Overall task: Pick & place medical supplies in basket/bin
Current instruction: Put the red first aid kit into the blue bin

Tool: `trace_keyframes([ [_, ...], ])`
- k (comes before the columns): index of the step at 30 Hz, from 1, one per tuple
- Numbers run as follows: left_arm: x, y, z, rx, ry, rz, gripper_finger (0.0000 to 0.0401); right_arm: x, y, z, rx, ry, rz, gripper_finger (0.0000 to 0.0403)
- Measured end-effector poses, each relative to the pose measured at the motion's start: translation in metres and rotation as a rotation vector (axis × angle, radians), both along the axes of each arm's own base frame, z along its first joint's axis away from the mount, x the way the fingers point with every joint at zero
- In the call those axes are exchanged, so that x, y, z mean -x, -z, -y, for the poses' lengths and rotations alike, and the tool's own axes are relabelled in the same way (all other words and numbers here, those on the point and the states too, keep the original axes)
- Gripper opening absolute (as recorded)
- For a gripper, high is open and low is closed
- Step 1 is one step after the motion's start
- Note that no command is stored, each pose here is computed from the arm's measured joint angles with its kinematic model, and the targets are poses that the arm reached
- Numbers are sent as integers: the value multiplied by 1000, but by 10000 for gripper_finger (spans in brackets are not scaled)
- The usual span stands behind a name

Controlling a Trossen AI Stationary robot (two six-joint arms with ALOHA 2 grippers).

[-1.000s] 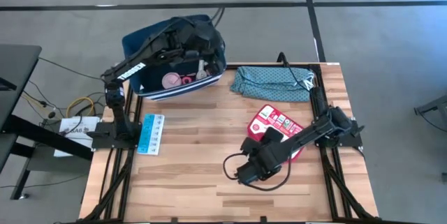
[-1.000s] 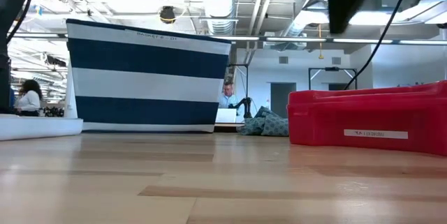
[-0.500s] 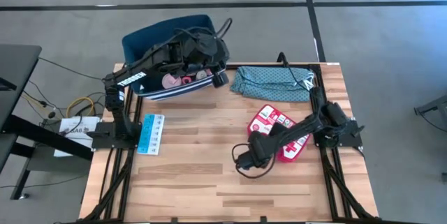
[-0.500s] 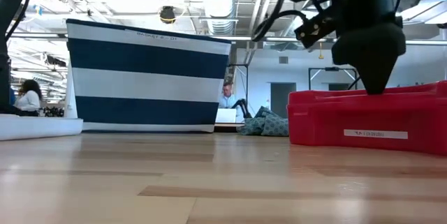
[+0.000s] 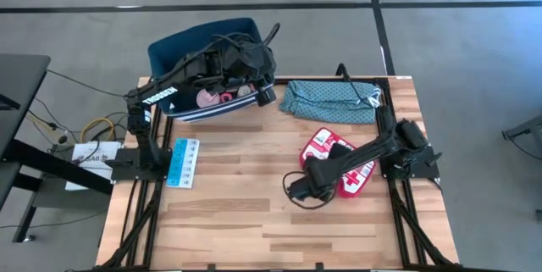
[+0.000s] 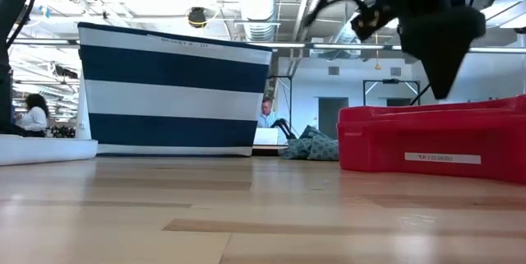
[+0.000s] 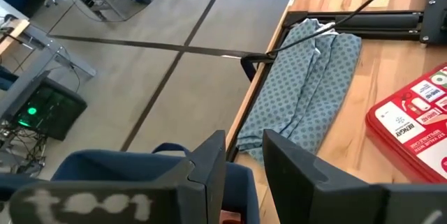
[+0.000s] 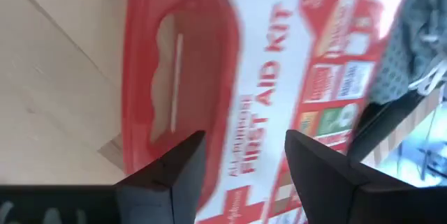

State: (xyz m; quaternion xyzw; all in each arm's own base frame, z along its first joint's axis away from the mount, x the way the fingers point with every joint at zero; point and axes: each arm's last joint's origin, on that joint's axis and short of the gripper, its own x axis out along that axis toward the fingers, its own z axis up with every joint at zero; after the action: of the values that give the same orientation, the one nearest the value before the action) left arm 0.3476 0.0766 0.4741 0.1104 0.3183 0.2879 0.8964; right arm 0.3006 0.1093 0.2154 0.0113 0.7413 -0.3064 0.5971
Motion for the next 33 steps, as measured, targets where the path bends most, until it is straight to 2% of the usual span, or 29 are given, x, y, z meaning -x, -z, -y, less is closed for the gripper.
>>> trace_keyframes([
  [4,0,0,-1,-2,-5,0,88,7,-20,3,-11,-9,81,191],
  [7,1,1,-1,8,-21,1,88,7,-32,0,-81,-14,193,191],
  [11,3,4,0,30,-34,-23,88,-1,-36,-14,-224,-122,333,191],
  [13,5,6,0,46,-44,-43,88,-4,-32,-19,-221,-161,357,191],
  [17,9,11,1,69,-56,-98,88,-1,-13,-18,-198,-148,306,191],
  [20,10,12,1,82,-67,-112,88,6,-4,-13,-138,-83,223,191],
  [24,11,13,1,88,-72,-121,88,6,7,-10,-142,-70,208,191],
  [27,11,14,1,93,-76,-122,88,4,7,-11,-162,-70,254,191],
  [33,12,14,1,94,-77,-133,88,4,9,-13,-168,-74,256,191],
])
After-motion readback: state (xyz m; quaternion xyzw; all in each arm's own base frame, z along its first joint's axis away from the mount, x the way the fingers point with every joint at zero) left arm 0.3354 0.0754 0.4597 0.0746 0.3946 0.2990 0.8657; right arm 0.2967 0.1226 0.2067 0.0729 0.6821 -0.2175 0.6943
